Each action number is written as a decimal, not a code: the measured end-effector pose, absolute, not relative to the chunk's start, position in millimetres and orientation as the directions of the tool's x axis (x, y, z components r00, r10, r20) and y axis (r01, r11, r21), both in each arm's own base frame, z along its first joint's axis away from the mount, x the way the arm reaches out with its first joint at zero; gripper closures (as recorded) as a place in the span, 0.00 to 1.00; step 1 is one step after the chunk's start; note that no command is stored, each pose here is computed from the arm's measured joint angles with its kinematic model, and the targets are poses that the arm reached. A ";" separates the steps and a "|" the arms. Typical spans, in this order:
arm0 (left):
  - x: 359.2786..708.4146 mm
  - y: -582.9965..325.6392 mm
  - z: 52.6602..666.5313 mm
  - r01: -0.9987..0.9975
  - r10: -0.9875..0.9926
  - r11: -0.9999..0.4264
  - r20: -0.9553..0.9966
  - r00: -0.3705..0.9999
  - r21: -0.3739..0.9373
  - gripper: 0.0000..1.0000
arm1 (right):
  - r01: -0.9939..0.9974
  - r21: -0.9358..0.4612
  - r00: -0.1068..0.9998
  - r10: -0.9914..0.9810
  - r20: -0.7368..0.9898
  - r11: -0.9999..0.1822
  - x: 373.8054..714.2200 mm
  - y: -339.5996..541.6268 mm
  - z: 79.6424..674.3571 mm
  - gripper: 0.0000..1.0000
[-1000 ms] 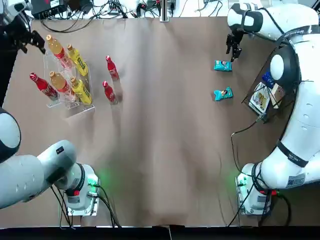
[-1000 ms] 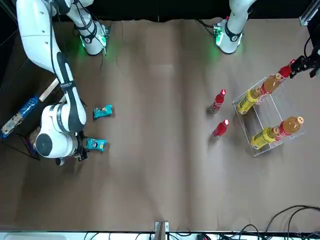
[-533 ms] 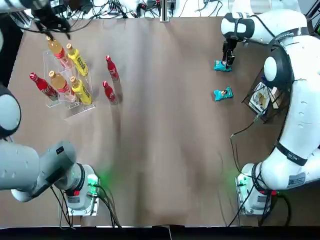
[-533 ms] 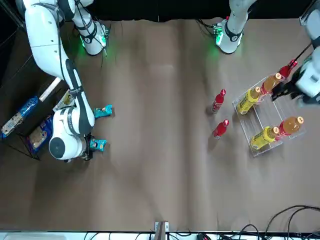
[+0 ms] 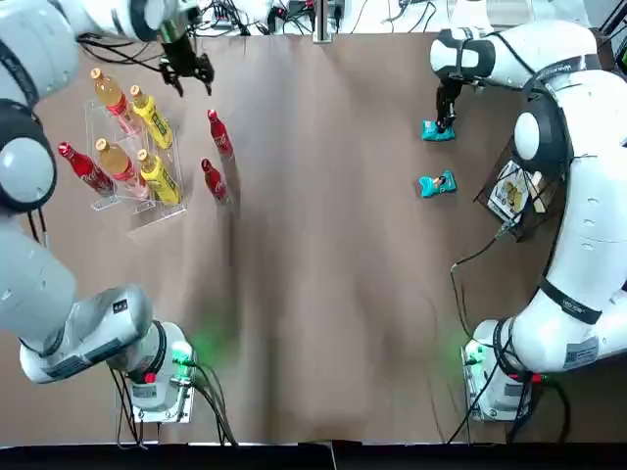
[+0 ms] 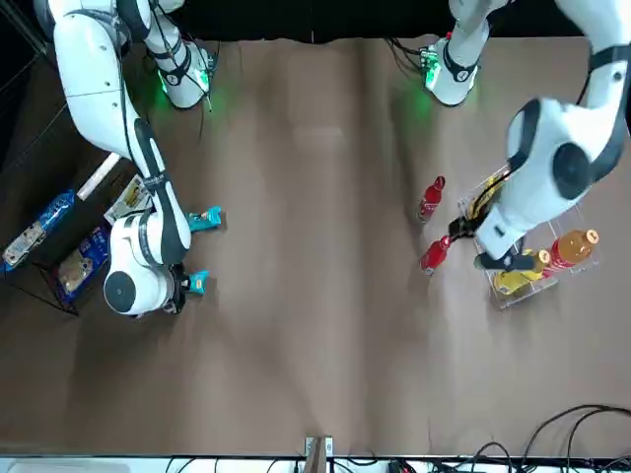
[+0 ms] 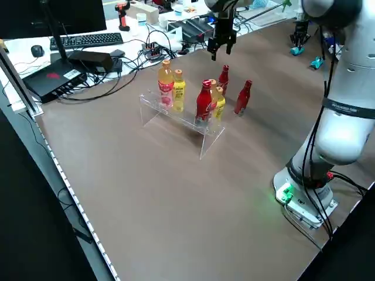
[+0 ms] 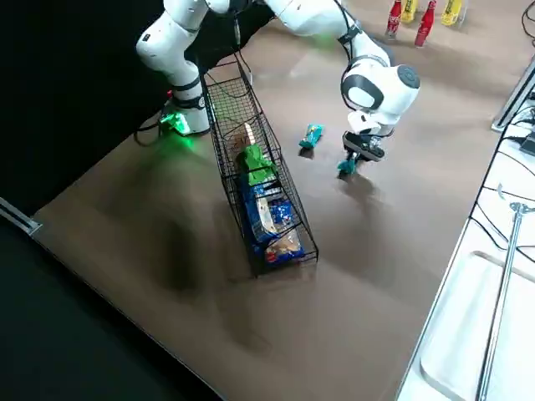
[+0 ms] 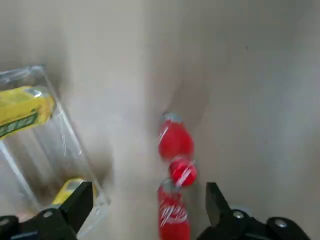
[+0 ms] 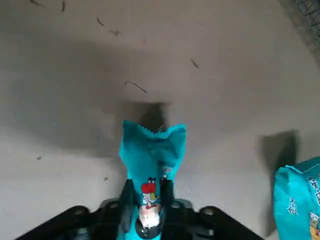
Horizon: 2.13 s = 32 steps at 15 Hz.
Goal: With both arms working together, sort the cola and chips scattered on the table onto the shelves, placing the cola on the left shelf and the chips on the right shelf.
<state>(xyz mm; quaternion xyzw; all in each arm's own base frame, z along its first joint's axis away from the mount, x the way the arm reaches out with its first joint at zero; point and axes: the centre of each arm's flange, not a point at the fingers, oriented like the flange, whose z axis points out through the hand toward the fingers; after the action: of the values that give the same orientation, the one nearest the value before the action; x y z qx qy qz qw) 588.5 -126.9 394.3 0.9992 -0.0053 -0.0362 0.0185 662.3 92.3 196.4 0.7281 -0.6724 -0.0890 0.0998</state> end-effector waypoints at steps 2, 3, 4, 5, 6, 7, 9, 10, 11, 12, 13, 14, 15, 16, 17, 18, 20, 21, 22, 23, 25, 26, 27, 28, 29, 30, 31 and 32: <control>594.9 -144.0 374.7 -0.002 -0.003 -1.000 -0.048 0.999 0.026 0.00 | -0.965 0.250 0.079 -0.997 0.006 -0.075 667.8 91.9 203.7 0.84; 596.0 -148.1 367.4 -0.010 -0.011 -1.000 -0.048 0.999 0.020 0.00 | -0.969 0.236 0.079 -0.997 0.007 -0.075 672.1 91.4 209.9 0.87; 596.4 -150.0 361.7 -0.021 -0.021 -1.000 -0.050 0.999 0.010 0.00 | -0.972 0.225 0.078 -0.997 0.008 -0.074 676.6 90.6 218.5 0.88; 596.7 -150.6 357.3 -0.030 -0.030 -1.000 -0.053 0.998 0.000 0.01 | -0.971 0.225 0.081 -0.997 0.010 -0.076 680.2 89.3 229.6 0.88; 597.0 -150.3 353.4 -0.033 -0.033 -0.999 -0.057 0.998 -0.007 0.01 | -0.965 0.245 0.096 -0.995 0.016 -0.090 682.0 87.2 243.4 0.88; 597.2 -149.9 350.0 -0.033 -0.033 -0.999 -0.061 0.998 -0.010 0.02 | -0.954 0.275 0.132 -0.991 0.020 -0.122 682.2 84.5 262.2 0.88; 596.9 -149.9 344.6 -0.031 -0.030 -0.999 -0.070 0.997 -0.010 0.05 | -0.928 0.309 0.228 -0.973 0.025 -0.210 683.7 75.5 318.7 0.88; 596.6 -150.2 342.5 -0.025 -0.025 -1.000 -0.074 0.997 -0.010 0.06 | -0.912 0.321 0.277 -0.961 0.021 -0.256 681.6 65.9 354.4 0.88; 596.1 -151.0 340.6 -0.016 -0.015 -1.000 -0.077 0.997 -0.011 0.08 | -0.892 0.331 0.326 -0.945 0.004 -0.306 675.9 51.9 391.9 0.88; 595.4 -152.2 339.1 -0.007 -0.006 -1.000 -0.080 0.997 -0.012 0.09 | -0.869 0.343 0.375 -0.927 -0.019 -0.358 666.2 33.0 429.1 0.88; 592.3 -156.6 335.2 -0.003 -0.001 -1.000 -0.088 0.996 -0.014 0.13 | -0.812 0.374 0.462 -0.885 -0.060 -0.449 636.5 -10.5 496.6 0.88; 590.6 -160.1 333.9 0.002 0.004 -1.000 -0.090 0.996 -0.016 0.17 | -0.785 0.389 0.498 -0.864 -0.068 -0.483 619.9 -28.7 525.4 0.88; 589.2 -164.3 333.3 0.011 0.013 -1.000 -0.091 0.996 -0.018 0.17 | -0.761 0.402 0.529 -0.846 -0.069 -0.509 604.5 -41.7 550.2 0.88; 587.8 -168.5 333.0 0.017 0.018 -1.000 -0.092 0.996 -0.019 0.21 | -0.737 0.418 0.558 -0.827 -0.066 -0.530 591.4 -50.8 569.8 0.88; 586.4 -171.8 332.3 0.022 0.023 -1.000 -0.093 0.995 -0.021 0.21 | -0.712 0.438 0.586 -0.808 -0.060 -0.548 581.0 -58.0 584.5 0.88; 584.6 -173.4 330.3 0.022 0.025 -0.999 -0.097 0.995 -0.023 0.24 | -0.688 0.459 0.609 -0.791 -0.055 -0.562 573.6 -64.8 594.2 0.88; 580.4 -172.6 323.8 0.023 0.026 -0.999 -0.111 0.993 -0.028 0.28 | -0.654 0.491 0.638 -0.768 -0.051 -0.576 566.6 -83.6 602.0 0.88; 579.0 -171.6 321.3 0.023 0.027 -0.999 -0.117 0.993 -0.031 0.29 | -0.644 0.500 0.644 -0.763 -0.056 -0.579 564.2 -98.6 603.4 0.88; 578.0 -171.0 319.9 0.024 0.028 -0.999 -0.121 0.992 -0.033 0.30 | -0.643 0.503 0.640 -0.766 -0.062 -0.578 561.5 -116.2 603.0 0.88; 577.1 -170.8 318.7 0.024 0.028 -0.999 -0.125 0.992 -0.035 0.35 | -0.649 0.500 0.632 -0.772 -0.067 -0.574 558.8 -134.4 601.3 0.88; 576.1 -170.7 317.6 0.031 0.036 -0.999 -0.129 0.991 -0.038 0.37 | -0.660 0.499 0.619 -0.783 -0.061 -0.561 555.0 -163.5 596.9 0.88; 576.0 -170.8 317.6 0.034 0.038 -0.999 -0.129 0.991 -0.038 0.43 | -0.658 0.506 0.617 -0.784 -0.062 -0.558 553.4 -172.6 593.8 0.88; 576.0 -170.7 317.8 0.036 0.040 -0.999 -0.128 0.991 -0.039 0.43 | -0.652 0.510 0.620 -0.782 -0.066 -0.560 552.2 -179.2 590.9 0.88; 576.0 -170.7 318.3 0.036 0.041 -0.999 -0.127 0.991 -0.039 0.46 | -0.645 0.512 0.626 -0.776 -0.070 -0.567 551.9 -183.3 588.5 0.88; 576.1 -170.7 318.9 0.037 0.042 -0.999 -0.126 0.991 -0.039 0.47 | -0.640 0.513 0.632 -0.772 -0.072 -0.571 552.1 -185.7 585.7 0.88; 576.1 -170.5 319.9 0.037 0.042 -0.999 -0.124 0.991 -0.040 0.49 | -0.636 0.514 0.635 -0.769 -0.074 -0.575 552.6 -186.3 582.5 0.88; 576.0 -170.3 321.1 0.038 0.043 -0.998 -0.124 0.991 -0.041 0.49 | -0.632 0.516 0.638 -0.766 -0.078 -0.578 553.2 -185.6 579.2 0.87; 575.7 -170.0 322.2 0.038 0.043 -0.998 -0.124 0.991 -0.043 0.53 | -0.628 0.518 0.640 -0.764 -0.080 -0.581 553.8 -184.5 576.8 0.87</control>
<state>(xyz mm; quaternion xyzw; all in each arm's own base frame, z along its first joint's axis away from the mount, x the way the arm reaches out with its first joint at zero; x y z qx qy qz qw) 575.7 -170.0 322.2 0.9976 0.0204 -0.0626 -0.0205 553.8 -184.5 576.8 0.8765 -0.3971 -0.1491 0.2278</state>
